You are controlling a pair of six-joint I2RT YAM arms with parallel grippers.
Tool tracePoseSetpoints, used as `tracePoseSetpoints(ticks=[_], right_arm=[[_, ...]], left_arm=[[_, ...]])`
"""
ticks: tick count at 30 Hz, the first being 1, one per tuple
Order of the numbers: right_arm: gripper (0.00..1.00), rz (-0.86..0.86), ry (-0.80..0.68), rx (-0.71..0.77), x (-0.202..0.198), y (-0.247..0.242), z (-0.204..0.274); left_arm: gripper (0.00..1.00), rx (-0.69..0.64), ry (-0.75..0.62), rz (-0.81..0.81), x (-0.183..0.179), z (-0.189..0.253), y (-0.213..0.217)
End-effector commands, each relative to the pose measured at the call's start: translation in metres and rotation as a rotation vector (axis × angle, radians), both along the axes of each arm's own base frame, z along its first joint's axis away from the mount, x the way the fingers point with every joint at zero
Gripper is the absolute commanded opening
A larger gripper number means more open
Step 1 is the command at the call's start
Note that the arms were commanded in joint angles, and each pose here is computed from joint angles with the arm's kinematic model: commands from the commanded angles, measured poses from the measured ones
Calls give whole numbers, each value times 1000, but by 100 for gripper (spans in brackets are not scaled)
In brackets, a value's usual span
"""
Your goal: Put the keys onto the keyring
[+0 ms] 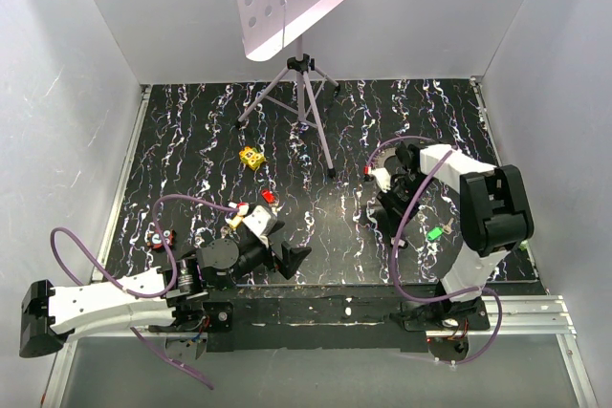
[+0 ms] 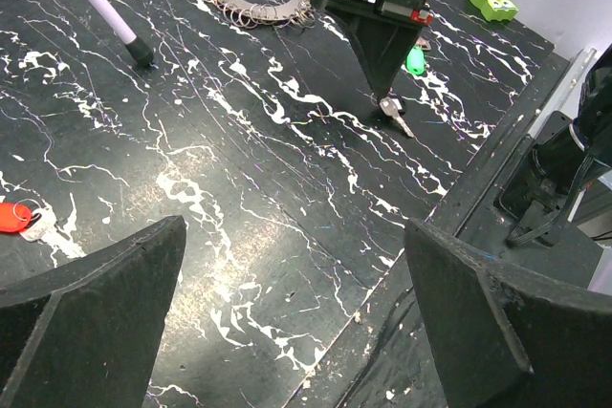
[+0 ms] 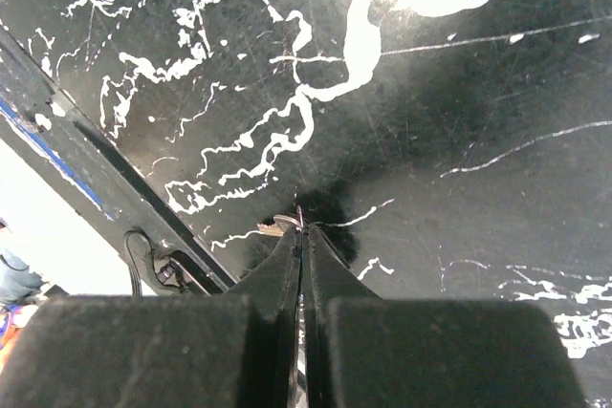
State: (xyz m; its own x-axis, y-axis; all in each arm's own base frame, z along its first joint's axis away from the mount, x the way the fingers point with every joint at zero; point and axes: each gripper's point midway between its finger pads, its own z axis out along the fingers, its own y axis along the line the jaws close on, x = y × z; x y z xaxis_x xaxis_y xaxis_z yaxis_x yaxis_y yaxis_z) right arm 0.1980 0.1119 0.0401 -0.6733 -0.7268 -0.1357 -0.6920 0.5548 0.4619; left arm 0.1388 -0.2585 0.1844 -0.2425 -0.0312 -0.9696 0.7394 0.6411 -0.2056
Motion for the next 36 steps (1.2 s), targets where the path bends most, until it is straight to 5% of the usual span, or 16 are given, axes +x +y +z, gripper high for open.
tracePoseSetpoints(ticks=[1,36], right_arm=[[1,-38,-15,-8,15,7,-3],[5,-59,32,12,17,15,-5]], left_arm=[[98,-10,-9,22,3,5,4],[98,-38,15,11,-2,10,5]])
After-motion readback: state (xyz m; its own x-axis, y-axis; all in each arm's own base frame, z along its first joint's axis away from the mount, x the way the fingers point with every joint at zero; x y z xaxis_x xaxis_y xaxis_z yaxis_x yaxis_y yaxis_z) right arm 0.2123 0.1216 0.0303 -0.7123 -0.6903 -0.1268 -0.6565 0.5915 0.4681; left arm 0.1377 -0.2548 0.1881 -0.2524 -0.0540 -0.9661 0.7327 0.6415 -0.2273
